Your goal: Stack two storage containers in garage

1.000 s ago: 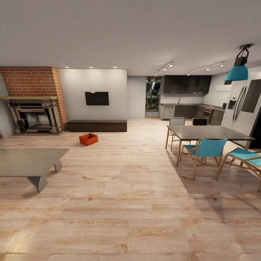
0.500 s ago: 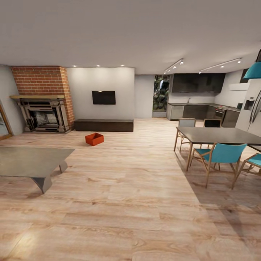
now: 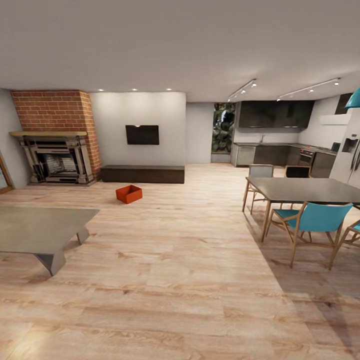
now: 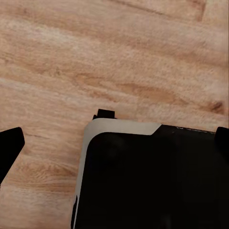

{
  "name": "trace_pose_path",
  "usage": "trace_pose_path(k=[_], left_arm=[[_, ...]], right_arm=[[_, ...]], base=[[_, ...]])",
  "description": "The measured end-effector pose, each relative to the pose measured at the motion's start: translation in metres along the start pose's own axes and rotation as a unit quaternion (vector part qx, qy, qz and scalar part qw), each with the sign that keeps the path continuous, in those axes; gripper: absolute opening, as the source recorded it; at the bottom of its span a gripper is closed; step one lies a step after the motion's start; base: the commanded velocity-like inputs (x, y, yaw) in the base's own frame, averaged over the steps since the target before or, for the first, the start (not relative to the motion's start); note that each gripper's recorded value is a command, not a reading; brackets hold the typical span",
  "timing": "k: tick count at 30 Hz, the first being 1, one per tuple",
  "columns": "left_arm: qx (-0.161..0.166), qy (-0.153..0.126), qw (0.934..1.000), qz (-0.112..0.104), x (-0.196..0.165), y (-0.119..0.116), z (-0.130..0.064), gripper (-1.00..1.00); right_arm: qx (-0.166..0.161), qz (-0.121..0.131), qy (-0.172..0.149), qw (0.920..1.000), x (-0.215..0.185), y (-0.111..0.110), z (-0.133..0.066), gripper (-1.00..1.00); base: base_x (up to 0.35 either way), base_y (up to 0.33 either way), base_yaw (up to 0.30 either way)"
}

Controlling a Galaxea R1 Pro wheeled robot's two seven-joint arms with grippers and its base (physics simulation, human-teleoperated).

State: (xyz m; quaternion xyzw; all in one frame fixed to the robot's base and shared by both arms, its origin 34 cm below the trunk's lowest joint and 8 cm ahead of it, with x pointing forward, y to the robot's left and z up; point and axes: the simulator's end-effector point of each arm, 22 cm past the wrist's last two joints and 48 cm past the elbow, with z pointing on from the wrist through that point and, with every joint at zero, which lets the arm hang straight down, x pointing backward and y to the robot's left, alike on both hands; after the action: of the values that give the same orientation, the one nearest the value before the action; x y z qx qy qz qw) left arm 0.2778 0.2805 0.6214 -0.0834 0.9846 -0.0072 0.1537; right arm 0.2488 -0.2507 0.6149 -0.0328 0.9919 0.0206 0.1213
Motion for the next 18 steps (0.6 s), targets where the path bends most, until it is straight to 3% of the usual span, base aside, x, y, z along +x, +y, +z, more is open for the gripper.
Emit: trace_pose_path(k=[18], left_arm=[[0.0,0.0,1.0,0.0,0.0001,0.0,0.0,1.0]], right_arm=[[0.0,0.0,0.0,1.0,0.0002,0.0,0.0,1.0]], base=[[0.324,0.0,0.0]])
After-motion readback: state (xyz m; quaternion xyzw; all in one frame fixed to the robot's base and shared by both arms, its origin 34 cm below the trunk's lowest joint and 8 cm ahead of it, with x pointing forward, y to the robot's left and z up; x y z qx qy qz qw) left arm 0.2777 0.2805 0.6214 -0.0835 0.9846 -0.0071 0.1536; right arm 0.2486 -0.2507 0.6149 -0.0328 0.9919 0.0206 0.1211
